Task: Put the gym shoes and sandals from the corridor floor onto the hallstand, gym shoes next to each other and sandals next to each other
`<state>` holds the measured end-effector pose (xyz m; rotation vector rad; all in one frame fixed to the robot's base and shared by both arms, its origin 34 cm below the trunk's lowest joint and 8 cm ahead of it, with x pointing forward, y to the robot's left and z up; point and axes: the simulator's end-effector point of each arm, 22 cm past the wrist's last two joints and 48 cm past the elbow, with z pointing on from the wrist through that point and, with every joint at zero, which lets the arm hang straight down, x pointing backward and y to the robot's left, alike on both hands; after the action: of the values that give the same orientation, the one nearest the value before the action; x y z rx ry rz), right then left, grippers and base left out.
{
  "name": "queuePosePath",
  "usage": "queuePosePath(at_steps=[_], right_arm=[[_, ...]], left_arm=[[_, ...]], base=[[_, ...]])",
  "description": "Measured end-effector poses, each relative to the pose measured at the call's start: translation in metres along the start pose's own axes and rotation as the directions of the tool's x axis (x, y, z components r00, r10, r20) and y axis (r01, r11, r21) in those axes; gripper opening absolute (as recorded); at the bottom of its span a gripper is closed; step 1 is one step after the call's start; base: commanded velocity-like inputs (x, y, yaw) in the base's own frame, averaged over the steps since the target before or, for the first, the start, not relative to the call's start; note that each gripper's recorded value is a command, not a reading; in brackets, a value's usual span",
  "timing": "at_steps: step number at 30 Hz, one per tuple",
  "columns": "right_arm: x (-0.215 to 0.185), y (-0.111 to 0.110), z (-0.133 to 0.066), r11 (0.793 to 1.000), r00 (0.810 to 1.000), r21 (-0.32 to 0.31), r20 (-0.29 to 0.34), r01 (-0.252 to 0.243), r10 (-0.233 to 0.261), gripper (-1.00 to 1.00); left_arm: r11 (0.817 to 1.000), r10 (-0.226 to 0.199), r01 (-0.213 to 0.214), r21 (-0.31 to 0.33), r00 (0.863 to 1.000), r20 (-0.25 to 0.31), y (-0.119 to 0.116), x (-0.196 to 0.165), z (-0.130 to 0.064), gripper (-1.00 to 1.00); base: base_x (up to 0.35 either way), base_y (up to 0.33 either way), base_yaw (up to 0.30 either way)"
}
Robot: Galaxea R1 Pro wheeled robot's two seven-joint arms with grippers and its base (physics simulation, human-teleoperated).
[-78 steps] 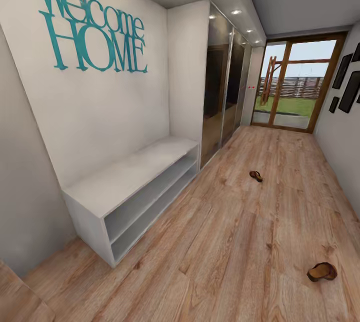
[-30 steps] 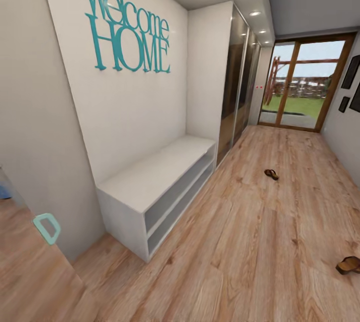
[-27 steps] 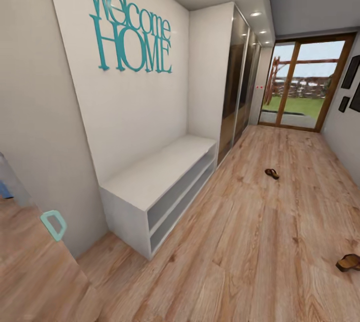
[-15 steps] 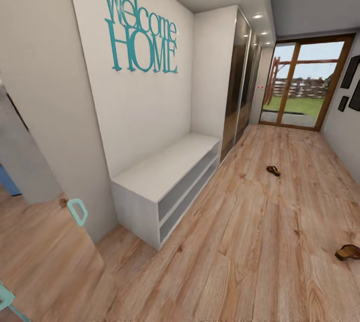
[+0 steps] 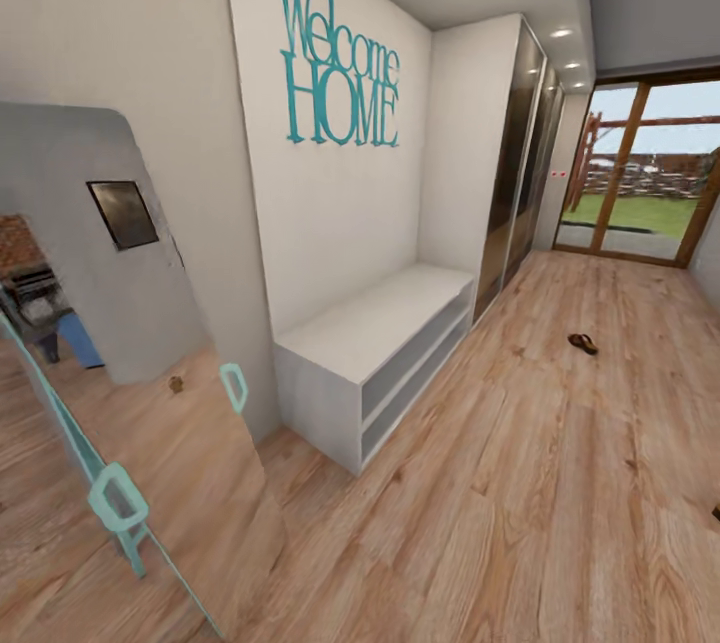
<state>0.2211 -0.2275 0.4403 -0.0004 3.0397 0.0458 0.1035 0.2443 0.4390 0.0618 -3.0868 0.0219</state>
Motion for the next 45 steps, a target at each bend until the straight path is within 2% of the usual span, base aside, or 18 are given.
queuePosePath(at_steps=[24,34,45], right_arm=[[0.003,-0.005,0.000,1.000,1.000,0.006,-0.009,0.002,-0.001,1.00],[0.008,-0.006,0.001,1.000,1.000,0.008,-0.019,0.001,-0.001,1.00],[0.013,-0.007,0.001,1.000,0.999,0.008,-0.034,0.001,-0.001,1.00]], left_arm=[[1.000,0.000,0.000,-0.005,1.000,-0.011,0.003,0.004,0.000,1.00],[1.000,-0.001,0.001,-0.009,1.000,-0.019,0.006,0.006,0.000,1.00],[1.000,0.001,-0.001,-0.005,1.000,-0.029,0.003,0.010,-0.001,1.00]], base=[[-0.261,0.221,0.268],[-0.058,0.290,0.199],[-0.002,0.030,0.181]])
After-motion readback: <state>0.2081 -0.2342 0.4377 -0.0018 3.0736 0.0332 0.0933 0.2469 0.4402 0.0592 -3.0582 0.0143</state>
